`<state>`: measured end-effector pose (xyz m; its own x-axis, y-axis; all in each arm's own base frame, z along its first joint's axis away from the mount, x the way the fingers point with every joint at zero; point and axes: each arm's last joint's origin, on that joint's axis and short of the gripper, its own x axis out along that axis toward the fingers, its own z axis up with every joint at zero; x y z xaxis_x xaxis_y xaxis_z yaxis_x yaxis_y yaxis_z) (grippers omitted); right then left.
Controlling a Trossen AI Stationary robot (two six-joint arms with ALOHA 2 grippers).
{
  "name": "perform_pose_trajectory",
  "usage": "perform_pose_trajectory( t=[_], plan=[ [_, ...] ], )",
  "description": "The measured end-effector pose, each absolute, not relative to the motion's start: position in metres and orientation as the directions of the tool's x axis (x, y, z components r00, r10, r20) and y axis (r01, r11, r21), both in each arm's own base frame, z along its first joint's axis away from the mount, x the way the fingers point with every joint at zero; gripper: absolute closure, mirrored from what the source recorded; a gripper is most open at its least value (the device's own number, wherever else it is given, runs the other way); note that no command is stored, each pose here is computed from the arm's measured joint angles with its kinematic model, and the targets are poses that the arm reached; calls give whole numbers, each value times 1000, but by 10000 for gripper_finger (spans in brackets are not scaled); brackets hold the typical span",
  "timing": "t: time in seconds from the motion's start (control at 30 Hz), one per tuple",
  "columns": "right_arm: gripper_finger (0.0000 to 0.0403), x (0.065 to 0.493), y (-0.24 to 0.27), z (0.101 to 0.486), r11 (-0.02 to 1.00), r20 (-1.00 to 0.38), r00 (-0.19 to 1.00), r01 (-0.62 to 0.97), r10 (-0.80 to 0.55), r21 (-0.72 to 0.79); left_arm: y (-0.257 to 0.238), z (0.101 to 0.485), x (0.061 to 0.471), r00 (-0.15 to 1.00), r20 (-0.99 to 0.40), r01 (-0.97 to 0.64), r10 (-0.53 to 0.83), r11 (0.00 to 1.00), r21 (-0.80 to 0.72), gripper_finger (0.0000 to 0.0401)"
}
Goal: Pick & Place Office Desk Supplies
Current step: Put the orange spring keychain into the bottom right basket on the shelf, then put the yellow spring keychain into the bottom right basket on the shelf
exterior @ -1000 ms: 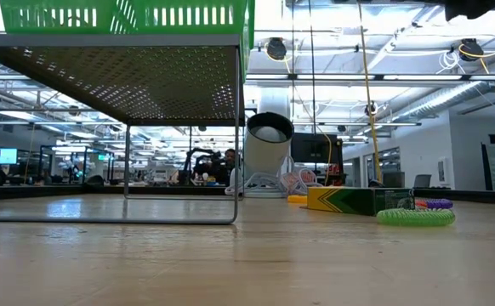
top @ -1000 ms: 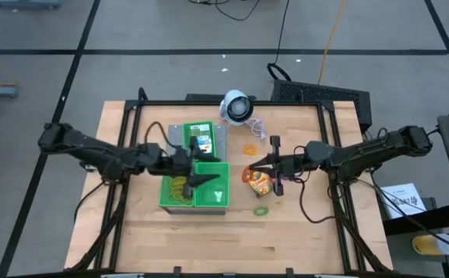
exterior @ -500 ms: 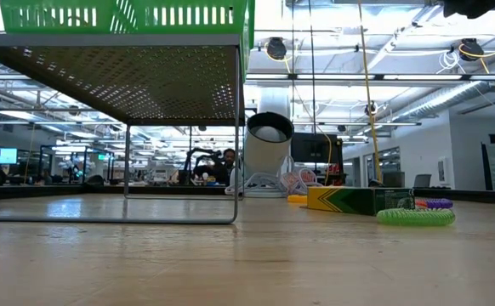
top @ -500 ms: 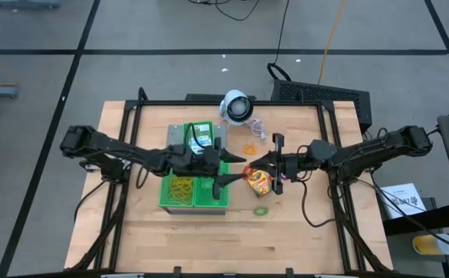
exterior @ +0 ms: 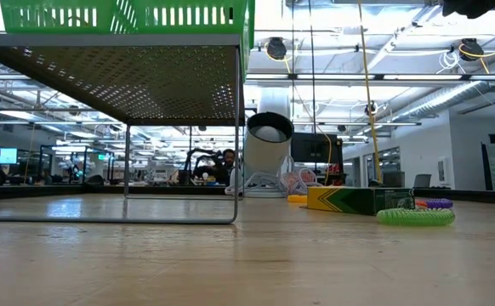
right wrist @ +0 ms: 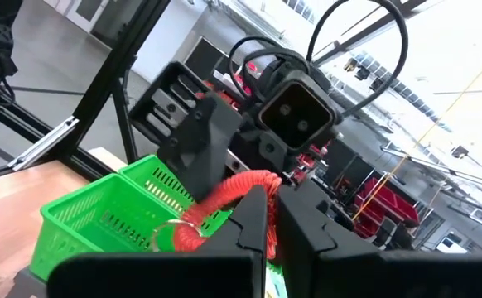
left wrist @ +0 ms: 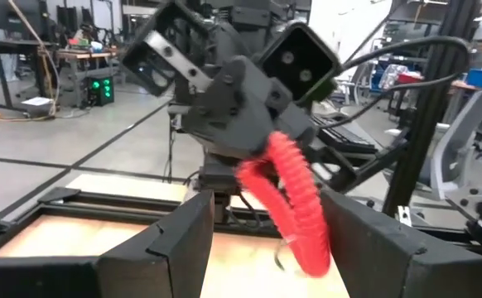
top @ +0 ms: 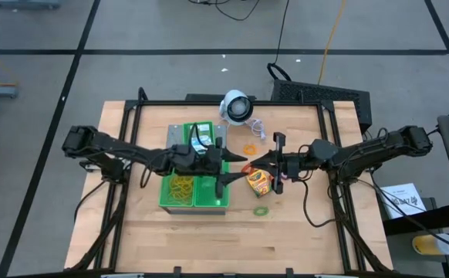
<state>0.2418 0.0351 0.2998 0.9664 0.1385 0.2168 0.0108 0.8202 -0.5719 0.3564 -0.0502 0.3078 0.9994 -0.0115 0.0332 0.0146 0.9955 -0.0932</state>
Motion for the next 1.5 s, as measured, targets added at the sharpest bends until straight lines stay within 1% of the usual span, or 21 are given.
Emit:
perform_pose_trajectory(
  t=[0.1, 0.17, 0.27, 0.4, 0.5, 0.57, 0.6, 0.73, 0.8, 0.87, 0.97, 1.07, 1.17, 1.27, 1.4, 1.5],
  plan=[
    [399, 242, 35, 300, 822, 217, 966, 8, 140, -569, -46, 306, 357, 1000, 13, 2, -1, 995, -103, 179],
    [399, 242, 35, 300, 824, 216, 966, 7, 141, -567, -44, 305, 357, 1000, 3, 2, -2, 994, -110, 199],
    [399, 242, 35, 299, 831, 208, 968, -1, 141, -557, -43, 305, 357, 1000, 0, -1, 1, 994, -112, 248],
    [396, 242, 35, 299, 847, 207, 968, -10, 141, -531, -43, 305, 357, 1000, -1, 1, -1, 995, -103, 323],
    [378, 242, 35, 299, 879, 209, 970, -9, 123, -477, -43, 309, 354, 1000, 3, 20, -20, 995, -102, 373],
    [357, 241, 34, 299, 895, 200, 975, -2, 101, -446, -44, 314, 349, 998, -1, 56, -56, 994, -98, 385],
    [344, 241, 34, 298, 899, 190, 977, 1, 92, -438, -44, 317, 346, 997, 1, 72, -72, 993, -99, 384],
    [290, 237, 33, 299, 919, 168, 982, -14, 87, -394, -46, 328, 331, 992, -47, 108, -113, 988, -108, 355],
    [268, 234, 33, 300, 934, 154, 984, -25, 85, -355, -49, 334, 321, 989, -75, 119, -129, 986, -119, 350],
    [251, 228, 32, 301, 949, 128, 988, -41, 85, -313, -53, 339, 309, 982, -117, 129, -147, 980, -151, 353],
    [233, 220, 30, 303, 964, 90, 992, -59, 86, -260, -61, 343, 291, 964, -195, 140, -180, 969, -205, 371],
    [226, 211, 29, 304, 969, 50, 995, -73, 87, -237, -70, 342, 274, 934, -286, 147, -214, 960, -240, 383],
    [228, 207, 29, 301, 973, 18, 996, -83, 89, -215, -79, 333, 268, 898, -374, 131, -233, 952, -277, 375],
    [234, 204, 28, 295, 974, 18, 996, -83, 89, -210, -84, 326, 267, 879, -433, 84, -200, 959, -271, 347],
    [240, 203, 28, 287, 977, 42, 995, -79, 89, -198, -81, 316, 270, 870, -484, -52, -87, 962, -267, 304],
    [240, 202, 28, 281, 978, 60, 994, -75, 89, -197, -76, 315, 275, 874, -483, -114, -40, 952, -284, 268]
  ],
)
